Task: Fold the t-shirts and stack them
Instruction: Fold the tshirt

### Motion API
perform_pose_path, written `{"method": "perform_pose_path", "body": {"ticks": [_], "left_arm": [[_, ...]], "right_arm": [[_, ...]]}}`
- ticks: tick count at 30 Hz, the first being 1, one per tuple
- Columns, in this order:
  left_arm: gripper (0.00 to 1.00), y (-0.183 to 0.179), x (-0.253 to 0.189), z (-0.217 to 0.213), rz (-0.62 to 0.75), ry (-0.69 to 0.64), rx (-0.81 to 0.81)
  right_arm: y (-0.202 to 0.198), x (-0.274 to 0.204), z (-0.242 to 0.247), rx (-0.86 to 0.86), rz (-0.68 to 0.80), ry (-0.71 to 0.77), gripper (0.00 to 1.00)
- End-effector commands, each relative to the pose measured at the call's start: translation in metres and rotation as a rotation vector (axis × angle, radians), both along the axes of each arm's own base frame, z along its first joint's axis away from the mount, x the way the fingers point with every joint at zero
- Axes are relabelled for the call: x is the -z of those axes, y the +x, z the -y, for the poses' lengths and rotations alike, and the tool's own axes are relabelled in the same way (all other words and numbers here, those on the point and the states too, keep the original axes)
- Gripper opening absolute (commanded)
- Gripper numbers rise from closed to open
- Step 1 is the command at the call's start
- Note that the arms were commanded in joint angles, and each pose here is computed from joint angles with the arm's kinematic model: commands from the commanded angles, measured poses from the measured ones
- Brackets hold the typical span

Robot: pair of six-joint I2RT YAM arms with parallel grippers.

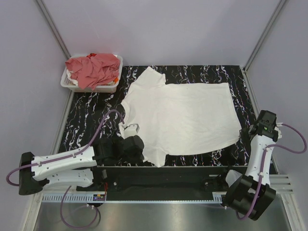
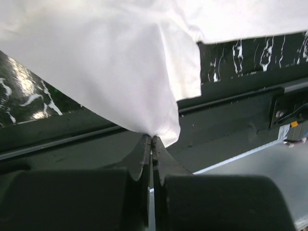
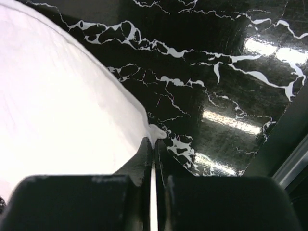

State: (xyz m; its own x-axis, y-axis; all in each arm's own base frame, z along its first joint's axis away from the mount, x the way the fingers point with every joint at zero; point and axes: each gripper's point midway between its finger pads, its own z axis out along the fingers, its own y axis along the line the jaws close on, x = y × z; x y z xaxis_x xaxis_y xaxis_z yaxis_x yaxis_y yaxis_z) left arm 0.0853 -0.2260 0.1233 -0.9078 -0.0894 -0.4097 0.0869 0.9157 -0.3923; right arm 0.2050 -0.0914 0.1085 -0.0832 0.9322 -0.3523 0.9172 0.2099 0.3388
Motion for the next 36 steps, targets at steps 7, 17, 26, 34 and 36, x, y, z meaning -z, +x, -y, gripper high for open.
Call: {"method": "perform_pose_path", "body": {"ticks": [7, 17, 26, 34, 36], "left_arm": [[0.0, 0.08, -0.065, -0.029, 0.169, 0.032, -0.062], [0.0, 0.174, -0.087, -0.038, 0.212, 0.141, -0.091], [0.0, 0.258, -0.085, -0.044, 0.184, 0.184, -0.105], [0.0, 0.32, -0.046, -0.048, 0.093, 0.219, -0.099], [0.0, 0.34, -0.036, -0.05, 0.061, 0.244, -0.099]], "right_arm": [[0.005, -0.025, -0.009, -0.056, 0.029, 0.033, 0.0], [0.049, -0.024, 0.001, -0.132, 0.024, 0.092, 0.0], [0.087, -0.004, 0.005, -0.19, -0.04, 0.147, 0.0], [0.127, 0.015, 0.008, -0.213, -0.1, 0.169, 0.0], [0.14, 0.02, 0.015, -0.198, -0.113, 0.172, 0.0]]}}
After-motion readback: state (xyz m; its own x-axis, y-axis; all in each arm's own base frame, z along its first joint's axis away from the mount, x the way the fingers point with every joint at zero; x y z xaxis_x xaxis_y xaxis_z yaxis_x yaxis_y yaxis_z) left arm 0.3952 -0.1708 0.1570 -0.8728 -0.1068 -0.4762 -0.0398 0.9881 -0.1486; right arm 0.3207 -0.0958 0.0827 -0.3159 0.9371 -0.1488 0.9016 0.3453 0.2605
